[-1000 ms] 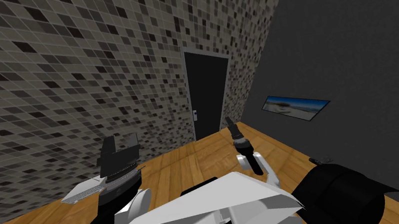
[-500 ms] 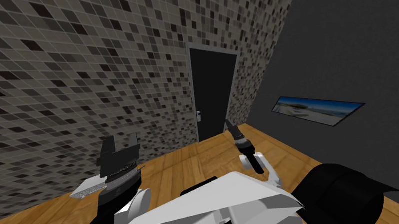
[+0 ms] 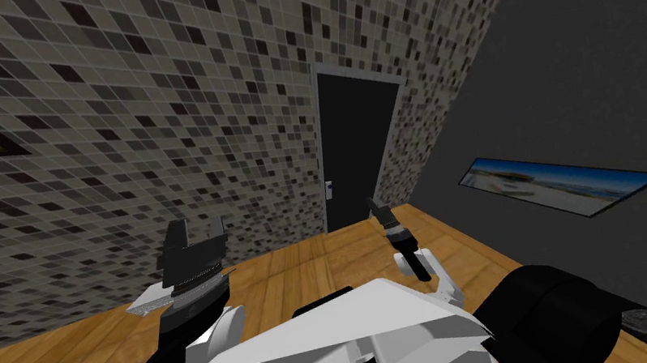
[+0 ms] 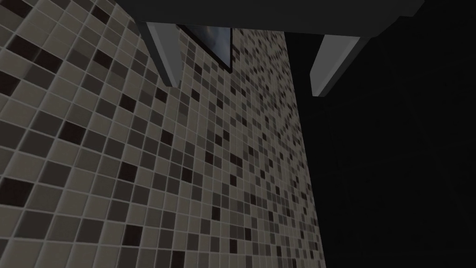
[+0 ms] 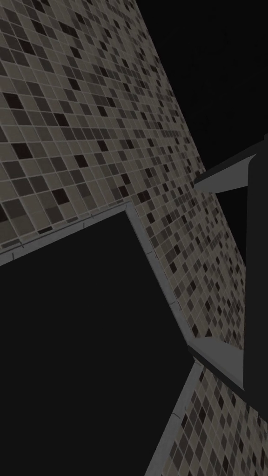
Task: Pull the door open
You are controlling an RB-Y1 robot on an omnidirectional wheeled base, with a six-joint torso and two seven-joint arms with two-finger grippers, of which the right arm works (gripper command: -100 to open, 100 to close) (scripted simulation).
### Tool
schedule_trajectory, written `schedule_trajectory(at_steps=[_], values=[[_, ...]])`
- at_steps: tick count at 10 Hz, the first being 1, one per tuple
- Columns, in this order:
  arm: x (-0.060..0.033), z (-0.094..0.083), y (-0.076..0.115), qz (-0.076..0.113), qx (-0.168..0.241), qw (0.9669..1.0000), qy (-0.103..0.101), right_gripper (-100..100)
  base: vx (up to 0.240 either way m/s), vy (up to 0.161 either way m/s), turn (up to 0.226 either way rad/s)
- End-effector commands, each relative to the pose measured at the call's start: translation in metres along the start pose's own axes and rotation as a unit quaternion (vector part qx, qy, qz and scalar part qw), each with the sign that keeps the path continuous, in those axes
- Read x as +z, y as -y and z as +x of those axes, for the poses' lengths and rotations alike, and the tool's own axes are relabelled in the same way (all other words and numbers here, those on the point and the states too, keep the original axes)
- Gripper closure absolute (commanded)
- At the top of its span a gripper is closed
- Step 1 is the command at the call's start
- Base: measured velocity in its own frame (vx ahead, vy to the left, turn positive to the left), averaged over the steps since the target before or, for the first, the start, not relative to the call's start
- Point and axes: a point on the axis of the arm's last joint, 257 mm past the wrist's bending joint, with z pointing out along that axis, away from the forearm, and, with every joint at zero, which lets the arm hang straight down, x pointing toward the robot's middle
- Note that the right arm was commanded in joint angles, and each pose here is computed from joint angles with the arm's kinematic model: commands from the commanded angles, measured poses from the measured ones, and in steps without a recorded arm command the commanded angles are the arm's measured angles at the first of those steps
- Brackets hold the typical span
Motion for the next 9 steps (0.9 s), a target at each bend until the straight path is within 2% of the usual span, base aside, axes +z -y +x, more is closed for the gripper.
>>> schedule_trajectory(at_steps=[1, 2, 3, 6, 7, 9], values=[[-0.0072, 0.004, 0.014, 0.011, -0.03, 0.9994, -0.012, -100, 0.151, 0.03, 0.103], [-0.0102, 0.006, 0.021, 0.016, -0.043, 0.9988, -0.017, -100, 0.127, 0.031, 0.087], [-0.0168, 0.009, 0.035, 0.028, -0.068, 0.9969, -0.029, -100, 0.171, 0.027, 0.129], [-0.0277, 0.015, 0.056, 0.045, -0.105, 0.9924, -0.047, -100, 0.137, 0.03, 0.085], [-0.0356, 0.018, 0.07, 0.056, -0.127, 0.9886, -0.058, -100, 0.149, 0.033, 0.143], [-0.044, 0.022, 0.083, 0.068, -0.148, 0.9842, -0.07, -100, 0.134, 0.023, 0.086]])
